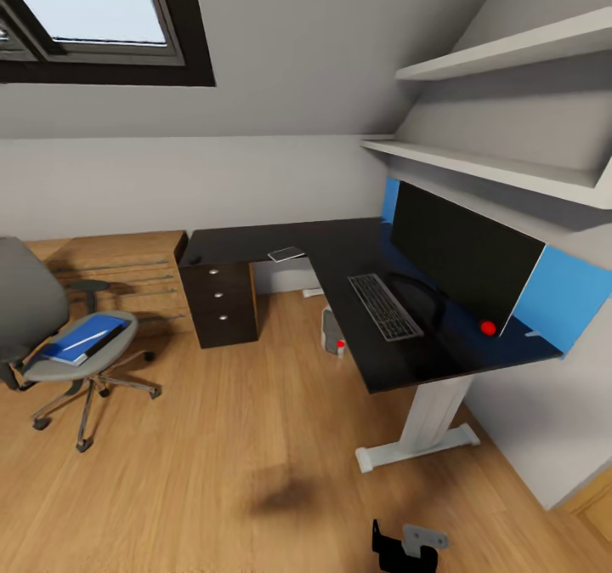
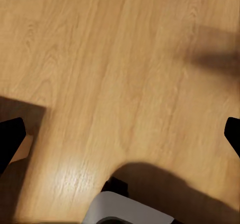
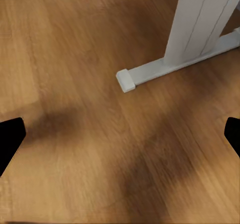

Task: In the bedroom, organize the workspace by keeping the computer under the desk, ensuring the monitor is on the desk, placing the keyboard on the desk next to the monitor, placing the mouse on the desk next to the keyboard, moving the folder from the swivel chair onto the desk next to the mouse, stacking the notebook on top of the folder with the pen on top of the notebook, and positioning the swivel chair next to the desk.

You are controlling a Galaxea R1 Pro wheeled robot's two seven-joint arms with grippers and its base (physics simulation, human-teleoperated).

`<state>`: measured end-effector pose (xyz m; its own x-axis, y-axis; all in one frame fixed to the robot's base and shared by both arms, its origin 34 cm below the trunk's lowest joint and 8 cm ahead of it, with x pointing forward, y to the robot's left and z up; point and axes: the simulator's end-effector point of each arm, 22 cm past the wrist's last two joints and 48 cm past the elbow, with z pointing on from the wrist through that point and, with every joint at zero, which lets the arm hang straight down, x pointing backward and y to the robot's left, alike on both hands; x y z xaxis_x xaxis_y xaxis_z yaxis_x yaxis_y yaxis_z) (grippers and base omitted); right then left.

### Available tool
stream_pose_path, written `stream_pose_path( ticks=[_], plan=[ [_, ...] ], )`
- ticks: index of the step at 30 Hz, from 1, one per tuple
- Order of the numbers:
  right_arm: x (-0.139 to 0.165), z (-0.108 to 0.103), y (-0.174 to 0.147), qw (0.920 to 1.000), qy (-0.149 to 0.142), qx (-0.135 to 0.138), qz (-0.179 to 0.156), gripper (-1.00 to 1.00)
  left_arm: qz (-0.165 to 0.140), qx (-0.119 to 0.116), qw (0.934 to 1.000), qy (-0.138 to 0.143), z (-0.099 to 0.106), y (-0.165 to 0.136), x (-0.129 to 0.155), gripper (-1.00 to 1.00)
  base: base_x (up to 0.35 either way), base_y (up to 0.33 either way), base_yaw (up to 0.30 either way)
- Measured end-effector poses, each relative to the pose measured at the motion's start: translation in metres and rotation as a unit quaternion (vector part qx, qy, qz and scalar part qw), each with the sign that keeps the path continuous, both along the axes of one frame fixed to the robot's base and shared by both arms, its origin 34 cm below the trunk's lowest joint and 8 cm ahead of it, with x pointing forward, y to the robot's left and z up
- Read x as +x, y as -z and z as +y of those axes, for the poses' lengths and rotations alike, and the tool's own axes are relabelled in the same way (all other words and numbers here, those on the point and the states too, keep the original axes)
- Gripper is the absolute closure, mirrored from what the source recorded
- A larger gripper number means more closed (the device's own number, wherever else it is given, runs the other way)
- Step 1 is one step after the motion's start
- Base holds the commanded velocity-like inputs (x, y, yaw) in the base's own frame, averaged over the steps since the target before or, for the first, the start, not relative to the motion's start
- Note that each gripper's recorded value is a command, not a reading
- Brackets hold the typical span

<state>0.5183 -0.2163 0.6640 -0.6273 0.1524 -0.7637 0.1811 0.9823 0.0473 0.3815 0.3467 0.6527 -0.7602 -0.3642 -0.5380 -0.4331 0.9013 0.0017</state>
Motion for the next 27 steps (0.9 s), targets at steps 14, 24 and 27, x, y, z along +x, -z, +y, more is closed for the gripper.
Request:
stream_pose_path(
  ticks=[14,24,27],
  plan=[
    [-0.003,0.000,-0.016,0.9986,0.001,-0.009,-0.052,-1.00,-0.005,0.000,1.0000,0.000,0.000,-0.003,0.003,-1.00,0.000,0.000,0.230],
    [0.000,-0.001,-0.023,0.9979,-0.004,-0.017,-0.062,-1.00,-0.004,-0.002,1.0000,0.000,-0.001,-0.002,0.000,-1.00,0.104,0.000,0.111],
    [0.002,-0.002,-0.025,0.9977,-0.004,-0.018,-0.065,-1.00,-0.005,-0.002,1.0000,0.000,-0.002,-0.002,0.001,-1.00,0.287,0.000,0.015]
  ],
)
